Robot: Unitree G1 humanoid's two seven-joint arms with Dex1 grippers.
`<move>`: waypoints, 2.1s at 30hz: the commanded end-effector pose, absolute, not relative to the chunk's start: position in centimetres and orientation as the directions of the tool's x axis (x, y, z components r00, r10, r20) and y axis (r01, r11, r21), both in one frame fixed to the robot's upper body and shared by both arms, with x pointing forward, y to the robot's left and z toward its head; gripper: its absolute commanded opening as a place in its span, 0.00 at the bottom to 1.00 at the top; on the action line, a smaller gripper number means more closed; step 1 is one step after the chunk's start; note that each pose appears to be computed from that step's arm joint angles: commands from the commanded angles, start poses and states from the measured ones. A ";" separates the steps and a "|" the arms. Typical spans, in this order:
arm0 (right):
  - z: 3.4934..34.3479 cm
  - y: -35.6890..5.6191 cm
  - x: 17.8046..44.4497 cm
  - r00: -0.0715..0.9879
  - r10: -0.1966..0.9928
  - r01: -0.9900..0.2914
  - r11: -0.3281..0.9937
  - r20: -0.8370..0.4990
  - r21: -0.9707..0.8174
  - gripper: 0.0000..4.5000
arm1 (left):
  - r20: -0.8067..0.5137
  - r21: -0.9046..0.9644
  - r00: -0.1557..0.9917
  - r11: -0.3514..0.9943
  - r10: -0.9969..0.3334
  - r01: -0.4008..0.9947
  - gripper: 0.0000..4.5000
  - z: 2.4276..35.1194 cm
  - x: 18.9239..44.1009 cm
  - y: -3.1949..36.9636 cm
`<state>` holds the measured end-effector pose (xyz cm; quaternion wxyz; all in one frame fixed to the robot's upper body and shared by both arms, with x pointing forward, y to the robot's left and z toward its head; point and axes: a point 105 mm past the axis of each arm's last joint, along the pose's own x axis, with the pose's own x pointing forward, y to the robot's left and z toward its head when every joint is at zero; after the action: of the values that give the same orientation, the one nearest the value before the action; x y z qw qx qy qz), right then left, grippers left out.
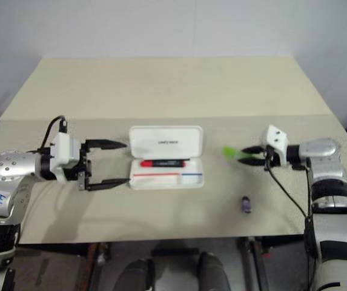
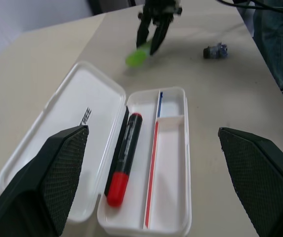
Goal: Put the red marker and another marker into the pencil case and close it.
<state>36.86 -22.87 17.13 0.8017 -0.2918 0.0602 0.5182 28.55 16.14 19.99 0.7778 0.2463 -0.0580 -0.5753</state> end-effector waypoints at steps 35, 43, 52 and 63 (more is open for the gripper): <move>15.3 0.3 31.6 0.032 0.858 -0.945 -0.141 -0.512 -0.295 0.24 | -0.258 0.384 0.386 0.272 -0.886 0.882 1.00 16.4 26.9 18.8; 14.5 -0.2 32.4 0.051 0.842 -0.938 -0.144 -0.537 -0.316 0.24 | -0.256 0.379 0.399 0.288 -0.880 0.879 1.00 16.4 26.4 18.7; 15.2 0.0 33.0 0.085 0.854 -0.941 -0.100 -0.514 -0.323 0.24 | -0.252 0.380 0.400 0.290 -0.881 0.878 1.00 16.4 26.4 18.6; 14.9 0.0 33.8 0.142 0.842 -0.933 -0.063 -0.521 -0.355 0.54 | -0.251 0.384 0.397 0.286 -0.882 0.878 1.00 16.6 26.6 18.5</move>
<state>33.16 -0.18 13.78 0.6681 -0.3188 0.0920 0.6660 26.68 18.75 15.26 0.8048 0.2255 0.0198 -0.5486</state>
